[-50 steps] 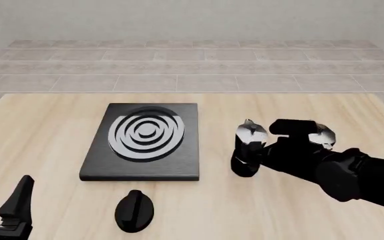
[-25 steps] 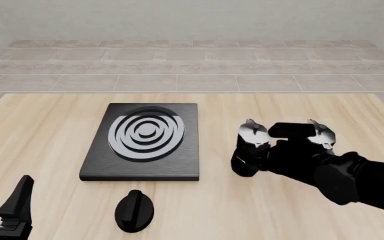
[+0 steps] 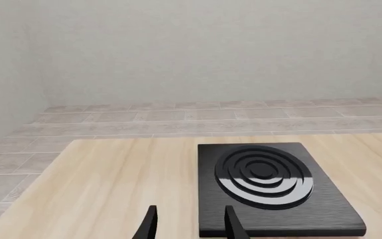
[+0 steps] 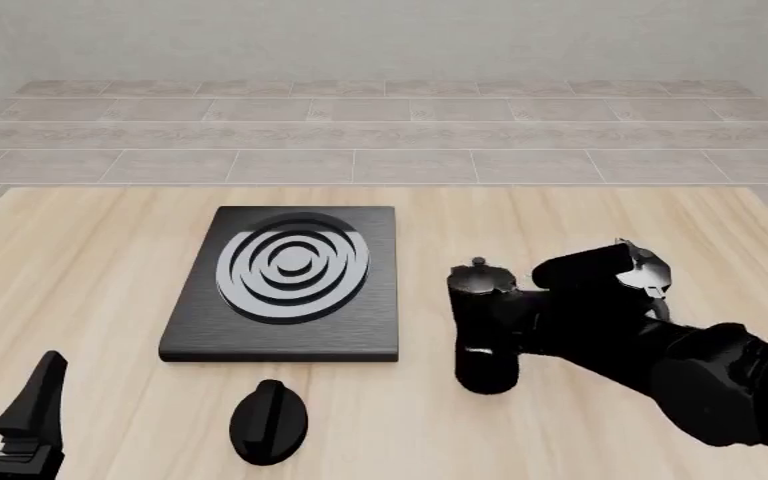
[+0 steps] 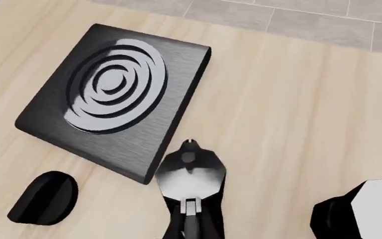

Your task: Put both moka pots on the stove.

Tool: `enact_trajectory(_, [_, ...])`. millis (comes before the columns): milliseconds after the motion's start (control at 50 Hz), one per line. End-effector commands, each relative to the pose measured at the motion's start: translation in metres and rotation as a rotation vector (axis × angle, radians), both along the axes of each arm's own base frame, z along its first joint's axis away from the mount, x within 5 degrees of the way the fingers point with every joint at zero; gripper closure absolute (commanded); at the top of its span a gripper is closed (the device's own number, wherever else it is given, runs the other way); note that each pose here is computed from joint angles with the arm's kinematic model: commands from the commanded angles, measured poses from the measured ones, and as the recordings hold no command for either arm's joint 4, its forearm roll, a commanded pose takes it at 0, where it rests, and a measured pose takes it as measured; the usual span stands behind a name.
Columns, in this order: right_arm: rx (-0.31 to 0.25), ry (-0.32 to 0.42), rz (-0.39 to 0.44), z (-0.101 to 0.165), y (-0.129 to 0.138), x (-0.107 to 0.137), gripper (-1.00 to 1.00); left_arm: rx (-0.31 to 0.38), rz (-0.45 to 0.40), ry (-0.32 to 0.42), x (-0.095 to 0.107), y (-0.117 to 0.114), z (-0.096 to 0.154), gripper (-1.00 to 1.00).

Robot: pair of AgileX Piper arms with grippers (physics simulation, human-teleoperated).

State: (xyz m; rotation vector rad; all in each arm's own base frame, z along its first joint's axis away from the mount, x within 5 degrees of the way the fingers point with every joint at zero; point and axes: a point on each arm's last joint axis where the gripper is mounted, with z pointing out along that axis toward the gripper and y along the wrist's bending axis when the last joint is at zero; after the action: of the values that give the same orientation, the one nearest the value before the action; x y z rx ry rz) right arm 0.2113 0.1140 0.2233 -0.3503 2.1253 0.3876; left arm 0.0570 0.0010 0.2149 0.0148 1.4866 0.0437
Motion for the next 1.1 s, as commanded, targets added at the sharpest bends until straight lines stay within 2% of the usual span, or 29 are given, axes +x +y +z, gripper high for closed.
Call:
enact_trajectory(20, [0.005, -0.133, 0.07, 0.026, 0.003, -0.011, 1.0, 0.004, 0.001, -0.001, 0.0, 0.0, 0.0, -1.0])
enact_trajectory(360, [0.006, -0.252, 0.088, 0.044, -0.002, -0.019, 1.0, 0.004, 0.001, 0.0, 0.0, 0.0, 0.0, -1.0])
enact_trajectory(480, [0.026, -0.335, 0.09, 0.053, -0.008, -0.028, 1.0, 0.004, 0.001, 0.0, 0.0, 0.0, -0.001, -1.0])
enact_trajectory(500, [0.087, -0.341, 0.056, 0.058, -0.013, -0.032, 1.0, 0.004, 0.0, 0.0, 0.0, 0.0, -0.001, -1.0])
enact_trajectory(540, [0.074, -0.372, 0.07, 0.059, -0.013, -0.035, 1.0, 0.004, 0.0, 0.0, 0.0, 0.0, -0.001, -1.0])
enact_trajectory(800, [0.111, -0.462, 0.074, 0.066, -0.013, -0.037, 1.0, 0.008, 0.0, 0.001, 0.0, 0.0, -0.001, -1.0])
enact_trajectory(1100, [0.111, -0.579, 0.095, 0.076, -0.009, -0.034, 1.0, 0.01, -0.001, 0.004, 0.001, 0.0, -0.001, -1.0])
